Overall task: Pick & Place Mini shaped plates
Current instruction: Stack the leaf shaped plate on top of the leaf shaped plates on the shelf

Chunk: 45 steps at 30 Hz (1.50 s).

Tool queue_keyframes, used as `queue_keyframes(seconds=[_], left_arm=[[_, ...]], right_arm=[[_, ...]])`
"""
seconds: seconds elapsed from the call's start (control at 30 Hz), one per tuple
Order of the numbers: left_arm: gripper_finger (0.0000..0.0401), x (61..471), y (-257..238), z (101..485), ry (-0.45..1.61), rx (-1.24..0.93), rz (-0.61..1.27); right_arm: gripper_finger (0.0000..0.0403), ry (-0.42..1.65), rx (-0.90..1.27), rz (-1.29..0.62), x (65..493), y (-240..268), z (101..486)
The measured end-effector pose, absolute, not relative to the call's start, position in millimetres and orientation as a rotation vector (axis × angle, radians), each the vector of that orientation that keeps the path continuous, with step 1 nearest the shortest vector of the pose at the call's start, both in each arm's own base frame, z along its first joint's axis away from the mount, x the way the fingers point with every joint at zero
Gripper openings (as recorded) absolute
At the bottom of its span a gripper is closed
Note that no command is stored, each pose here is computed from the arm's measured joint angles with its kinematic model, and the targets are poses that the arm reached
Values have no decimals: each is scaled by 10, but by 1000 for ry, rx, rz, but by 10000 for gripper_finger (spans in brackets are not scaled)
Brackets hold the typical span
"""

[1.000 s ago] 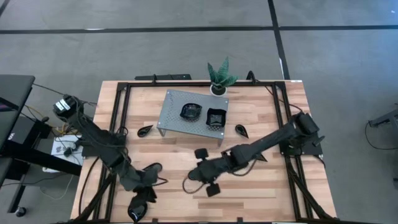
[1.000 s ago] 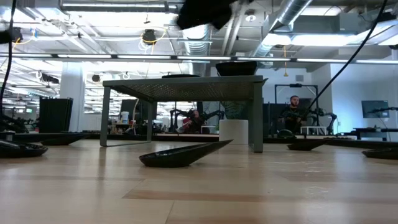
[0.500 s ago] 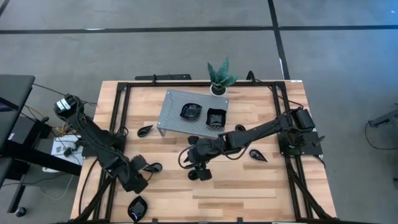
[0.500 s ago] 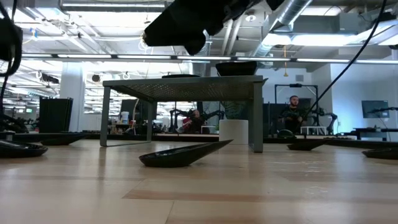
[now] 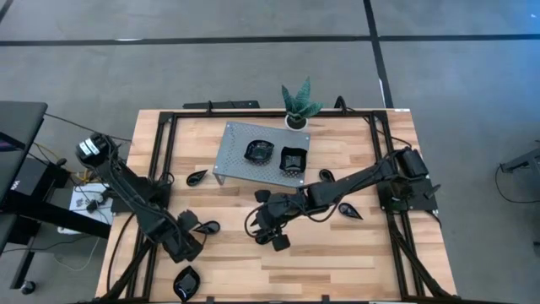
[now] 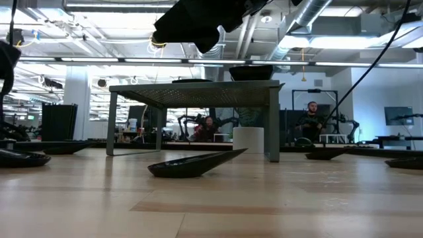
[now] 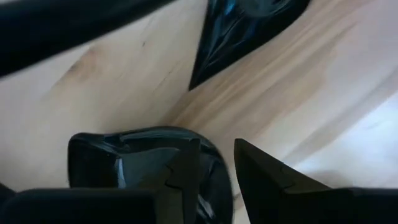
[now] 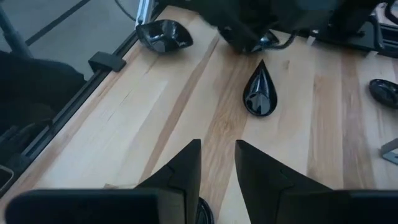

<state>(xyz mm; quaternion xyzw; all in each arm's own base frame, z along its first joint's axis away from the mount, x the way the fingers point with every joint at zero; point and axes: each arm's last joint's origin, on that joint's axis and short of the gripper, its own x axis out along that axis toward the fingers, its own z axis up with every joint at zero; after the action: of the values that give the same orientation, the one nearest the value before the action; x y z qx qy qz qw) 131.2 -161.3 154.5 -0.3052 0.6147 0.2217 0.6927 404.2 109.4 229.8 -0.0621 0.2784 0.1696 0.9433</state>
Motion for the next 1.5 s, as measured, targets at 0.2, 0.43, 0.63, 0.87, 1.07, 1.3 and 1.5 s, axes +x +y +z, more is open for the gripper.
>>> queue_keyframes(seconds=[0.2, 0.43, 0.63, 0.87, 1.07, 1.3, 1.5], left_arm=[[99, 1311, -1643, 1453, 1450, -663, 520], [83, 1312, -1642, 1450, 1457, -642, 501], [11, 1316, -1648, 1473, 1455, -646, 491], [5, 1424, -1778, 1775, 1399, -718, 366], [4, 1594, -1888, 2059, 1285, -635, 179], [4, 1754, -1897, 2224, 1178, -484, 18], [5, 1890, -1789, 2235, 1105, -308, -44]], right_arm=[[93, 556, -80, 296, 4071, 1027, 2314], [93, 481, -123, 297, 4116, 980, 2370], [93, 453, -154, 302, 4129, 976, 2390], [110, 438, -200, 342, 4102, 1095, 2396], [166, 348, -203, 349, 4158, 1156, 2410], [200, 291, -181, 396, 4273, 1181, 2267], [186, 280, -133, 494, 4435, 1154, 2204]])
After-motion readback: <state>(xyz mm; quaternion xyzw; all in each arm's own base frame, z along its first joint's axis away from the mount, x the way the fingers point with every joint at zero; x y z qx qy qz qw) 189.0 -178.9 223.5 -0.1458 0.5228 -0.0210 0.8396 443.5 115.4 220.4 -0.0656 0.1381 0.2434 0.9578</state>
